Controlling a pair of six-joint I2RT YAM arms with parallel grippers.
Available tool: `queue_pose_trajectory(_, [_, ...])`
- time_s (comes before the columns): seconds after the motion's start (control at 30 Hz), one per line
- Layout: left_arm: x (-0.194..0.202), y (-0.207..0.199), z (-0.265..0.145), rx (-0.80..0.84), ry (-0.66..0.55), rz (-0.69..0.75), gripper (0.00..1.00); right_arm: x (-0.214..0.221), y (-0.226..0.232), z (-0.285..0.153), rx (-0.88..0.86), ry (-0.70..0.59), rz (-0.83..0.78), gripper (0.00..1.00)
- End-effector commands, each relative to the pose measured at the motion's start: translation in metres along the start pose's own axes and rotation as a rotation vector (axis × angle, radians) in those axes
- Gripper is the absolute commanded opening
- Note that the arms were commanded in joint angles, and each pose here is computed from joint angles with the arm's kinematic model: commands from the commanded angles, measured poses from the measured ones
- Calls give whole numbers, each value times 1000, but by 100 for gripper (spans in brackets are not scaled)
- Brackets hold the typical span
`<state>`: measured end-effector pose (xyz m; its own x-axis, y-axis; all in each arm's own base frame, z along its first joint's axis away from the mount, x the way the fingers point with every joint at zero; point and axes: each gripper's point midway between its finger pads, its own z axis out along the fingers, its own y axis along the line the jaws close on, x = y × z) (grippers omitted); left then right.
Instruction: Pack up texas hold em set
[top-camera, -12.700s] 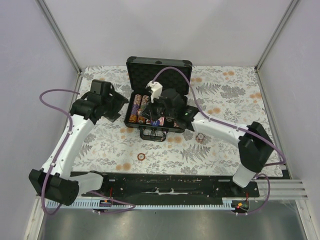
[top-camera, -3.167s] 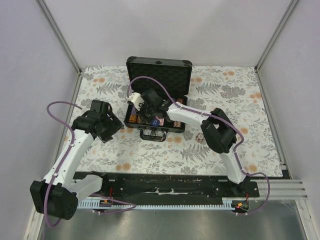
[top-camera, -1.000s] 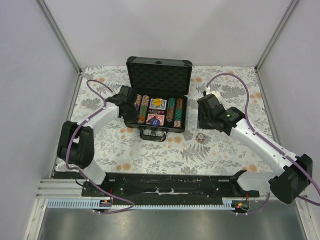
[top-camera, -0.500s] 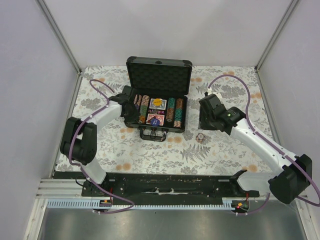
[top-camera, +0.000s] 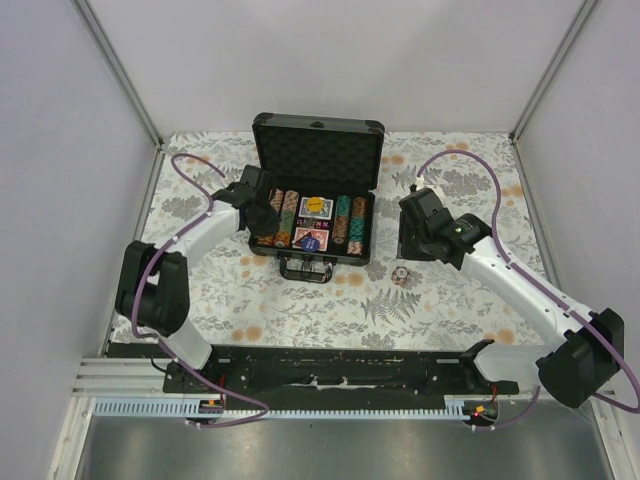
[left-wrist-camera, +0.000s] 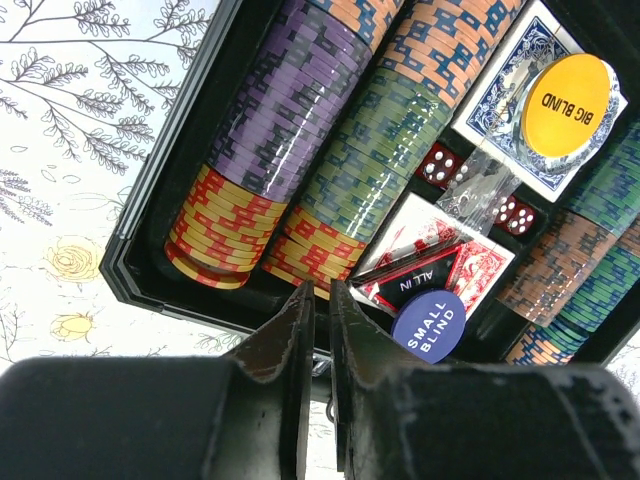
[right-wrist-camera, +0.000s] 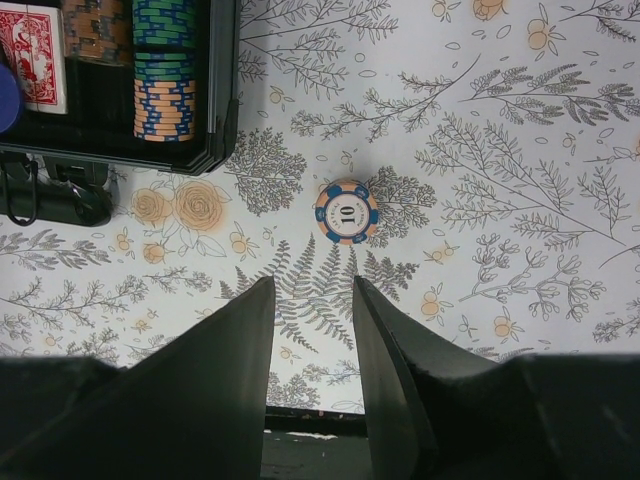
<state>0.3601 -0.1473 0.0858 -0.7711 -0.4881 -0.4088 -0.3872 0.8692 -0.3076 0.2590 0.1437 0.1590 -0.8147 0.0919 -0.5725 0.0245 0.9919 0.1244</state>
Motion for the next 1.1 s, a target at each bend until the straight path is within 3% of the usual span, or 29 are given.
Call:
queue_pose_trajectory(0.0, [-14, -18, -6, 47, -48, -32, 18, 0, -2, 1, 4, -2, 22, 45])
queue_pose_trajectory(0.73, [18, 4, 22, -27, 34, 4, 11, 5, -6, 7, 20, 15, 46, 45])
queue_pose_trajectory(1.07, [-30, -38, -28, 87, -79, 20, 33, 7, -14, 9, 54, 57, 97, 53])
